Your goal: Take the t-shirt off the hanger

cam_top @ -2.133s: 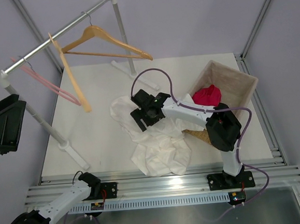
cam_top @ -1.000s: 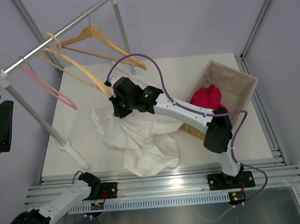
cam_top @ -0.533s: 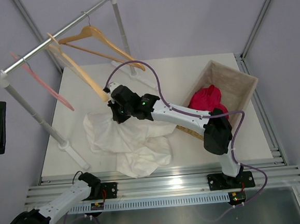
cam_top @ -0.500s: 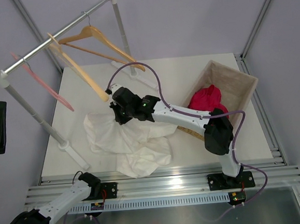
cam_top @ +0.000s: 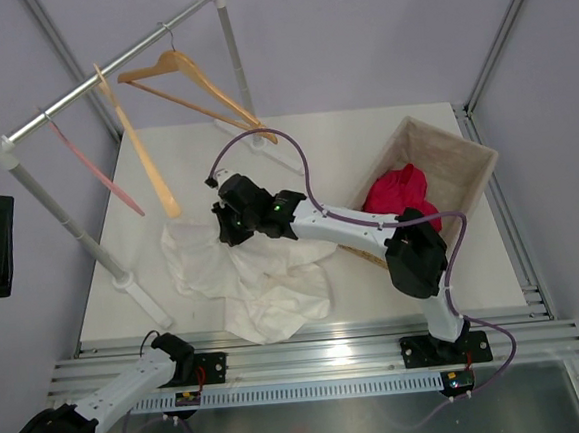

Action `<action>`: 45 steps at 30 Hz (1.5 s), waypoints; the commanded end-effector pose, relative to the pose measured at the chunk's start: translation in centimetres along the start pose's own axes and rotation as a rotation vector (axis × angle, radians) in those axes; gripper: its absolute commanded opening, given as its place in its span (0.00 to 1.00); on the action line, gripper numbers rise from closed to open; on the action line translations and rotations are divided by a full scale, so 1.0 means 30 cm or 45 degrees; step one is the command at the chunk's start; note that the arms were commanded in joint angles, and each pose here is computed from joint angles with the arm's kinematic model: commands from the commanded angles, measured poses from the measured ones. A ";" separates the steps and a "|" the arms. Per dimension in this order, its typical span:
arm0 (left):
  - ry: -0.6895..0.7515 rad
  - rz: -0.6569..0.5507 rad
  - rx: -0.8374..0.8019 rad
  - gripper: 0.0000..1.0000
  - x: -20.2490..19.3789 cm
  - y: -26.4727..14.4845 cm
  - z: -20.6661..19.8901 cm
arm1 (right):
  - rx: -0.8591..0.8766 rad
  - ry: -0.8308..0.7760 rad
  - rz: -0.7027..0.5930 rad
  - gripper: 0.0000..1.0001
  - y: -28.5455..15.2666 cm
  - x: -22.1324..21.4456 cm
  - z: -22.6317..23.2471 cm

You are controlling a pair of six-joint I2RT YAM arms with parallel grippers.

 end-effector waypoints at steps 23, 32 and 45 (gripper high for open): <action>0.056 0.000 -0.037 0.99 -0.004 0.030 -0.009 | -0.728 0.070 -0.135 0.67 -0.215 0.011 -0.324; 0.043 -0.024 -0.067 0.99 0.002 0.046 -0.022 | -0.239 0.071 0.027 0.34 -0.360 -0.148 -0.195; 0.034 0.004 -0.082 0.99 -0.029 0.064 -0.028 | -0.307 0.149 -0.032 1.00 -0.105 -0.213 -0.148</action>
Point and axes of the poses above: each gripper's point midway between its finger pads, its own y axis out along the fingers, its own z axis along the line the jaws close on, x = y × z, the point moved 7 cm from there along -y, back along the fingers, and after that the axes turned 14 degrees about y, right-handed, at the moved point
